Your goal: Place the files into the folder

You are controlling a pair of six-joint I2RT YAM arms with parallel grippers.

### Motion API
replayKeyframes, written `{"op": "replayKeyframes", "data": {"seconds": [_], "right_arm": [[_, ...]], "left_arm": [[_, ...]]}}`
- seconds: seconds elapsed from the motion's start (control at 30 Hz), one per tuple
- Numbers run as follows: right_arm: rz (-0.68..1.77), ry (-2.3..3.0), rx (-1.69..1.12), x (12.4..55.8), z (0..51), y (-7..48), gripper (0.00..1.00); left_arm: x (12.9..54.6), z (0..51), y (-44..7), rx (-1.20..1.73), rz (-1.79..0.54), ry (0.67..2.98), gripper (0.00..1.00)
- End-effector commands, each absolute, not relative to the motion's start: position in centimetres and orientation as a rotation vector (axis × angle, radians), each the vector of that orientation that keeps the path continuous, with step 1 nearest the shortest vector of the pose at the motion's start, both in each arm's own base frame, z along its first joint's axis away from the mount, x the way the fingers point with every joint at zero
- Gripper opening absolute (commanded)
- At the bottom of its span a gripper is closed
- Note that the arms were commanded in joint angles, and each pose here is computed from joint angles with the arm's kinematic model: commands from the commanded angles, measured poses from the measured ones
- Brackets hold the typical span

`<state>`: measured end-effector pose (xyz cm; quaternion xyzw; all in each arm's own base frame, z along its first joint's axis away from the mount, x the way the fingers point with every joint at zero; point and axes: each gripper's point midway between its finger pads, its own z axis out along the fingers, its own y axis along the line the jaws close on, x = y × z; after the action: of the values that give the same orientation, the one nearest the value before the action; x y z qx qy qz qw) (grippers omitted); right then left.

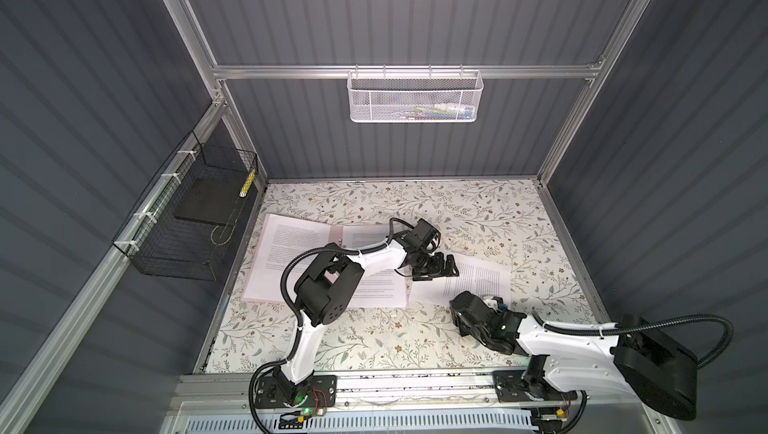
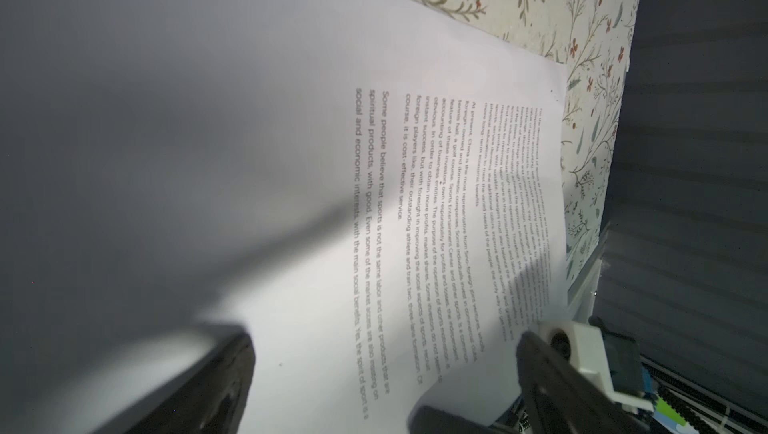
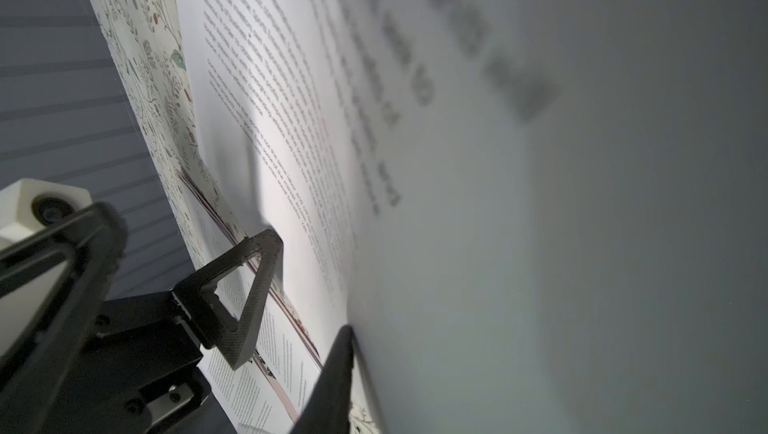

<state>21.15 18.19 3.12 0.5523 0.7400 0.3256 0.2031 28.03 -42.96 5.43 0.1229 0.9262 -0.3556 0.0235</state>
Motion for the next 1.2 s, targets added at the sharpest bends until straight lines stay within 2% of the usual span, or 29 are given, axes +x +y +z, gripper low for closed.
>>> {"op": "replayKeyframes", "data": {"seconds": [0.0,0.13,0.37,0.47,0.53,0.63,0.83,1.0,1.1,1.17], "right_arm": [[0.832,2.022,1.589,20.5,2.5,16.2,0.09],[0.817,1.967,1.55,20.6,4.0,14.6,0.0],[0.754,1.945,1.271,21.7,9.2,12.9,0.0],[0.686,1.994,1.02,22.8,13.4,13.1,0.0],[0.638,2.037,0.839,23.6,16.4,13.8,0.0],[0.608,2.126,0.533,24.8,20.9,16.1,0.0],[0.654,2.289,0.065,27.0,27.0,22.8,0.0],[0.939,2.368,-0.269,27.7,31.3,31.3,0.0],[1.211,2.398,-0.467,26.5,32.8,36.8,0.0],[1.309,2.41,-0.521,26.4,32.7,38.7,0.0]], "left_arm": [[26.2,3.6,-41.8,0.339,-1.047,3.022,0.99],[27.0,7.9,-43.0,0.388,-1.151,2.931,0.99],[28.1,16.0,-44.1,0.484,-1.283,2.746,0.99],[29.1,20.7,-42.5,0.496,-1.24,2.631,0.99],[29.7,22.9,-40.0,0.504,-1.1,2.575,0.99],[30.0,24.7,-34.9,0.485,-0.814,2.527,1.0],[29.2,27.7,-25.1,0.293,-0.609,2.467,1.0],[27.4,30.4,-18.7,0.171,-0.402,2.411,1.0],[26.2,31.7,-15.4,0.107,-0.289,2.374,1.0],[25.6,32.2,-14.0,0.083,-0.243,2.355,1.0]]}}
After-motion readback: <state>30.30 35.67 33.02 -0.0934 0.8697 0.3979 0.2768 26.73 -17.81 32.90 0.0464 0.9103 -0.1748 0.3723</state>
